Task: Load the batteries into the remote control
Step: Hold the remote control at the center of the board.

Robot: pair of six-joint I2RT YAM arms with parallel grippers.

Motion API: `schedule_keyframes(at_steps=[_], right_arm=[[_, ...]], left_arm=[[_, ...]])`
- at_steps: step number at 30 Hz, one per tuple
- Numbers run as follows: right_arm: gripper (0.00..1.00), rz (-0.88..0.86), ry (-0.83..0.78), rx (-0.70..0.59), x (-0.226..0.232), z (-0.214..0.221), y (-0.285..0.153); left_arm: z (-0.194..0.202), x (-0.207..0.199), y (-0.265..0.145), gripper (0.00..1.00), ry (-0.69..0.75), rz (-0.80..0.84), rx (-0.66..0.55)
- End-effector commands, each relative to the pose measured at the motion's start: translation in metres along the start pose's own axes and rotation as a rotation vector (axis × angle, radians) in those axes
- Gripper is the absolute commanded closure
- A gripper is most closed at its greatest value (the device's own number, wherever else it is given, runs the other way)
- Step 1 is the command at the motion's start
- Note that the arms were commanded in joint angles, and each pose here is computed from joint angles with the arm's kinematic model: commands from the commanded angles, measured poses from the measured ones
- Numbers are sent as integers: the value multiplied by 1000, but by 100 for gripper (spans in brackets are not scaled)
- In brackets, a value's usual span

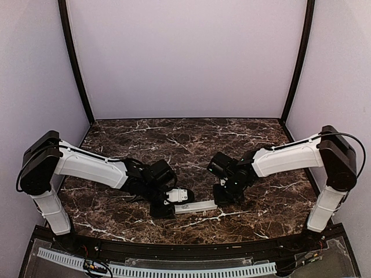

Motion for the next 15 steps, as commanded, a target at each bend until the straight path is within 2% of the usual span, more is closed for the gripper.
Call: schedule_keyframes(at_steps=[1, 10, 15], right_arm=[[100, -29, -12, -2, 9, -1, 2], [100, -21, -26, 1, 11, -3, 4], [100, -19, -23, 4, 10, -2, 4]], left_arm=[[13, -3, 8, 46, -14, 22, 59], [2, 6, 12, 44, -17, 4, 41], [2, 4, 15, 53, -22, 20, 42]])
Point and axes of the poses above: each gripper's point midway between its finger pads, its own y axis out along the fingers, its own x axis along the line the jaws close on, z = x × y, the point moved 7 cm from there along -y, back along the fingers, and after that the axes turned 9 degrees about y, right-handed, at the moved point
